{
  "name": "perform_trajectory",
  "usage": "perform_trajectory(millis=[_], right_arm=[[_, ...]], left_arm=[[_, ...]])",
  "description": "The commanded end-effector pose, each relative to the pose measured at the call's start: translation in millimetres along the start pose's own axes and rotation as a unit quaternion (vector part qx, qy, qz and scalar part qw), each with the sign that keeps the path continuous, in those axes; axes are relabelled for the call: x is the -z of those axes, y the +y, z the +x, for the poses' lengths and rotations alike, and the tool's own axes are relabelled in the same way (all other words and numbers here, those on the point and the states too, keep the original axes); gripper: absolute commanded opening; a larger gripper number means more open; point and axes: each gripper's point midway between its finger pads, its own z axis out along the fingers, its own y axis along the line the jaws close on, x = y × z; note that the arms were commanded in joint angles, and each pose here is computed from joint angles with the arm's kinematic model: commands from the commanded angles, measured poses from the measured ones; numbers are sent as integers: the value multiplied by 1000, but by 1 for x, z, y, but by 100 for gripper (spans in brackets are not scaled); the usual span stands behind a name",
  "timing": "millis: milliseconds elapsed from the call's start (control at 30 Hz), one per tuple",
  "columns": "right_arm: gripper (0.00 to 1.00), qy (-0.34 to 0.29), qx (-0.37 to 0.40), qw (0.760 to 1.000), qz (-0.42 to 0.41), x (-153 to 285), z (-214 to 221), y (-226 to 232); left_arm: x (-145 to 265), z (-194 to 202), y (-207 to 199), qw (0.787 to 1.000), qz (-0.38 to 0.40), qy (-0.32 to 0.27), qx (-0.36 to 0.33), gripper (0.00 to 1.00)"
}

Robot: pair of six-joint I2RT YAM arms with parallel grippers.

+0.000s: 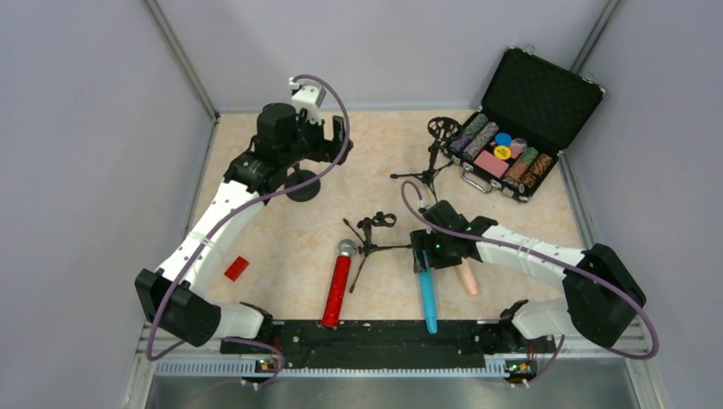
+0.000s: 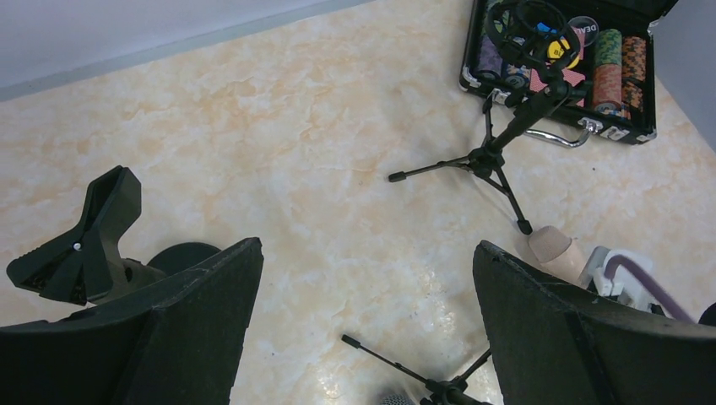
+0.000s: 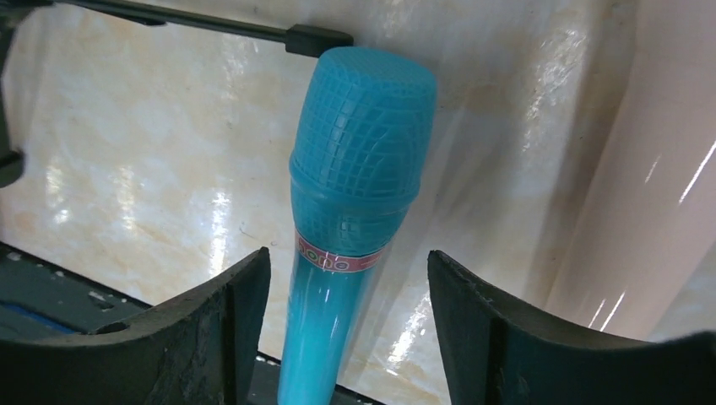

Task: Attach the microphones to the stand

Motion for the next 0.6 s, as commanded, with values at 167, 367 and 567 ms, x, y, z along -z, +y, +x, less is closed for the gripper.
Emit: perform_trajectory(millis=[167, 367, 567], right_arm=[[56, -27, 33, 992, 115, -19, -2, -5], [30, -46, 38, 989, 133, -26, -5, -12], [6, -94, 31, 991, 94, -12, -27, 7]], left_arm=[[5, -18, 2, 999, -9, -34, -7, 99], [8, -21, 0, 999, -7, -41, -7, 99], [12, -23, 0, 999, -8, -47, -6, 99]])
